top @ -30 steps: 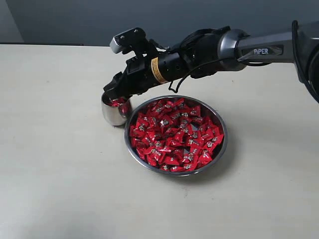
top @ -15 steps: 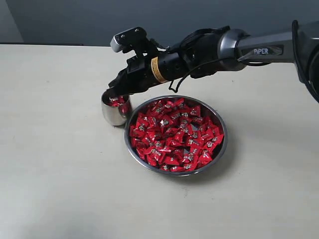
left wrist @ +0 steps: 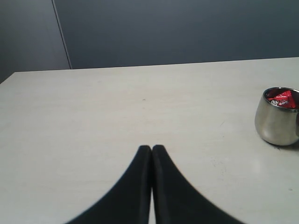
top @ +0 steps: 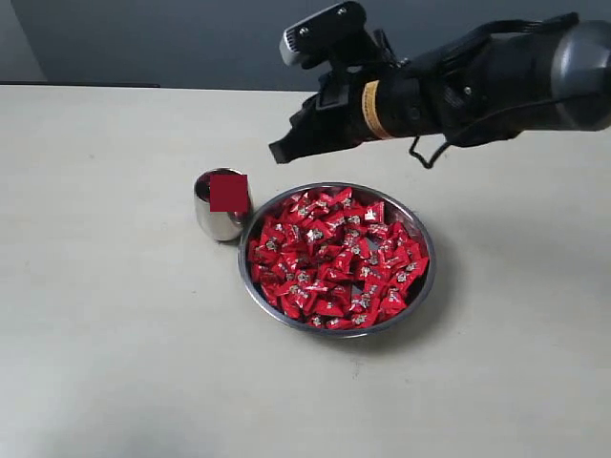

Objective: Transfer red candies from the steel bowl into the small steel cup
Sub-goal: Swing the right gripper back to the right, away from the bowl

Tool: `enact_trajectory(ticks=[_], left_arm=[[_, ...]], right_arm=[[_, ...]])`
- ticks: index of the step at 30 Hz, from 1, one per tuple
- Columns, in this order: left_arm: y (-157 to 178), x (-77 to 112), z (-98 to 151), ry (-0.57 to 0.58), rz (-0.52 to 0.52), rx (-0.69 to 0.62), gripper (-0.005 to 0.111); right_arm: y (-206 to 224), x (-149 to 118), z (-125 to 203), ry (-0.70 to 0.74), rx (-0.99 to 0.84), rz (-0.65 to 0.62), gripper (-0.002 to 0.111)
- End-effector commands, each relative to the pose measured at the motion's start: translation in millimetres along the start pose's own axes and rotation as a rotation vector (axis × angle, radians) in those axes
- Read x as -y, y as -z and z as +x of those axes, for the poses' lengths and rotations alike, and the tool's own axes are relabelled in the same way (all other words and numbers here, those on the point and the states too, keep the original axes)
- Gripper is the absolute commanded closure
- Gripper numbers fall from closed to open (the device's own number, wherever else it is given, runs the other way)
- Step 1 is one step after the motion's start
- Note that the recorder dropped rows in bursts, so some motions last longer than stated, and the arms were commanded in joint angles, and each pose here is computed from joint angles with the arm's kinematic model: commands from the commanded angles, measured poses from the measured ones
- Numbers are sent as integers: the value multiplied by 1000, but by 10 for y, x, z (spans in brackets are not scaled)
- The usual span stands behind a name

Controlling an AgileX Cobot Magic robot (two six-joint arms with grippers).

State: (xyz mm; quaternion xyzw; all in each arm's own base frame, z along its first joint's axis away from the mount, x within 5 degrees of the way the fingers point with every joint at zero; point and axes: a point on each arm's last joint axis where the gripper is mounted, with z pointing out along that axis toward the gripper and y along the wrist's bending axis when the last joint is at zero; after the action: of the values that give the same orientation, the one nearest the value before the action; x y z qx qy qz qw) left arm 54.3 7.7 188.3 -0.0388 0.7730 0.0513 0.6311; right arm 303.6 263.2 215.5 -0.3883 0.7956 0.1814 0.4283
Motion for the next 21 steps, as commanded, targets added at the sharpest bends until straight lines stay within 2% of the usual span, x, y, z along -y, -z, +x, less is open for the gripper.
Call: enact_trajectory(ticks=[1, 4, 6, 12, 15, 21], left_arm=[[0, 1, 9, 5, 0, 3, 106], [0, 1, 9, 5, 0, 3, 106], [0, 1, 9, 5, 0, 3, 106], [0, 1, 9, 5, 0, 3, 106], [0, 1, 9, 5, 0, 3, 106], [0, 1, 9, 5, 0, 3, 106]], right_arm=[[315, 24, 258, 6, -49, 84, 109], [472, -15, 569, 1, -122, 109, 109], [593, -13, 653, -1, -132, 143, 109], [1145, -67, 428, -46, 36, 236, 109], [1318, -85, 418, -148, 101, 332, 109], [1440, -281, 596, -82, 104, 398, 109]])
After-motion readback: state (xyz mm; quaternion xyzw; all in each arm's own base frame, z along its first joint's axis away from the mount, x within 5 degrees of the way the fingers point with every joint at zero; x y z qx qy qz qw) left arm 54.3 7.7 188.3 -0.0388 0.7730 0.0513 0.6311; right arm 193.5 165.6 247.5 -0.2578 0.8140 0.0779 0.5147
